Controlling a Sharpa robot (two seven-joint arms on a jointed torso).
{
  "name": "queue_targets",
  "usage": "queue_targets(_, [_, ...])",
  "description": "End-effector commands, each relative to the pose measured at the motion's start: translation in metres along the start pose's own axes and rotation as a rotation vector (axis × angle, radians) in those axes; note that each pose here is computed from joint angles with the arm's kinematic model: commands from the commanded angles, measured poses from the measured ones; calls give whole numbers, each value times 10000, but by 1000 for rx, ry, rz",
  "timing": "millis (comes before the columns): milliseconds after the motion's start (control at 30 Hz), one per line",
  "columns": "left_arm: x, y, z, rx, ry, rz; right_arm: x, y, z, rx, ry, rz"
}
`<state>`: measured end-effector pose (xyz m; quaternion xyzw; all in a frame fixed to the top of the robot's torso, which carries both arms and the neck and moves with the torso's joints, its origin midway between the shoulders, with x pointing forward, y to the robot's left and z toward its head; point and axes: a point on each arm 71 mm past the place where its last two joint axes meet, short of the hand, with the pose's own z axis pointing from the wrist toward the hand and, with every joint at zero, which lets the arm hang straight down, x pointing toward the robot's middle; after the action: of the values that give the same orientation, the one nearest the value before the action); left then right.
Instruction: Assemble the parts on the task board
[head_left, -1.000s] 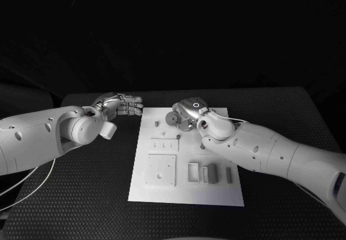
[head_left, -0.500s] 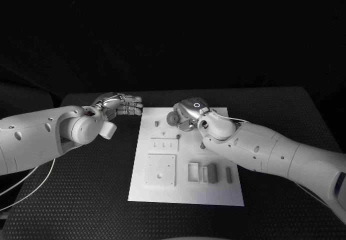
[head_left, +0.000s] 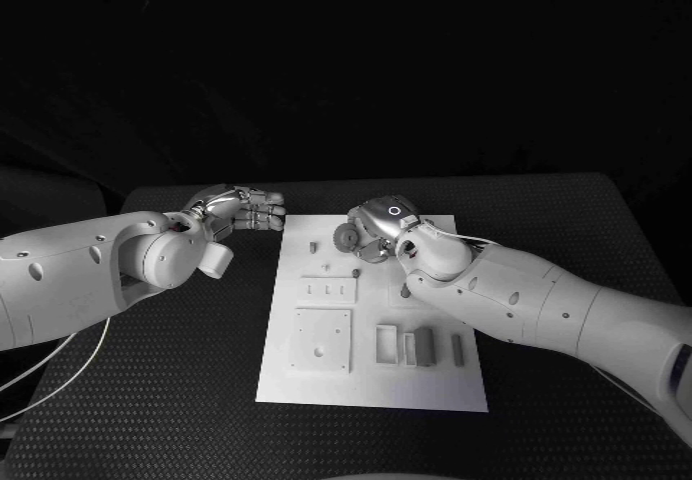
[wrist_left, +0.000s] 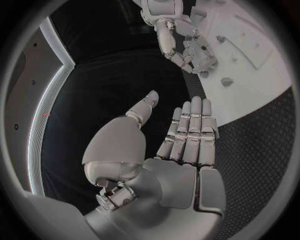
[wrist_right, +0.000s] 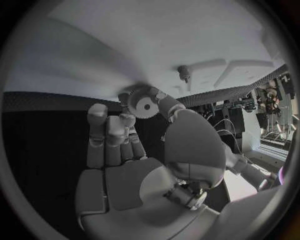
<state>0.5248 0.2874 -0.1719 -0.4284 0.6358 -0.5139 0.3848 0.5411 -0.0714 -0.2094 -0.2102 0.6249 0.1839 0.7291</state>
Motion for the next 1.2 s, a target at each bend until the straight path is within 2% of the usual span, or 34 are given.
queue_targets(33, [14, -14, 6, 9, 7, 1, 29, 21, -9, -3, 19, -5])
queue_targets(200, [20, -15, 11, 9, 8, 1, 8, 39, -13, -8, -2, 2])
queue_targets(567, [11, -13, 8, 8, 6, 1, -19, 60, -50, -7, 1, 10])
queue_targets(833, [6, -11, 4, 7, 6, 1, -14, 42, -68, 13, 25, 0])
queue_targets(1200, [11, -11, 9, 5, 8, 0, -11, -4, -54, 44, 10, -5])
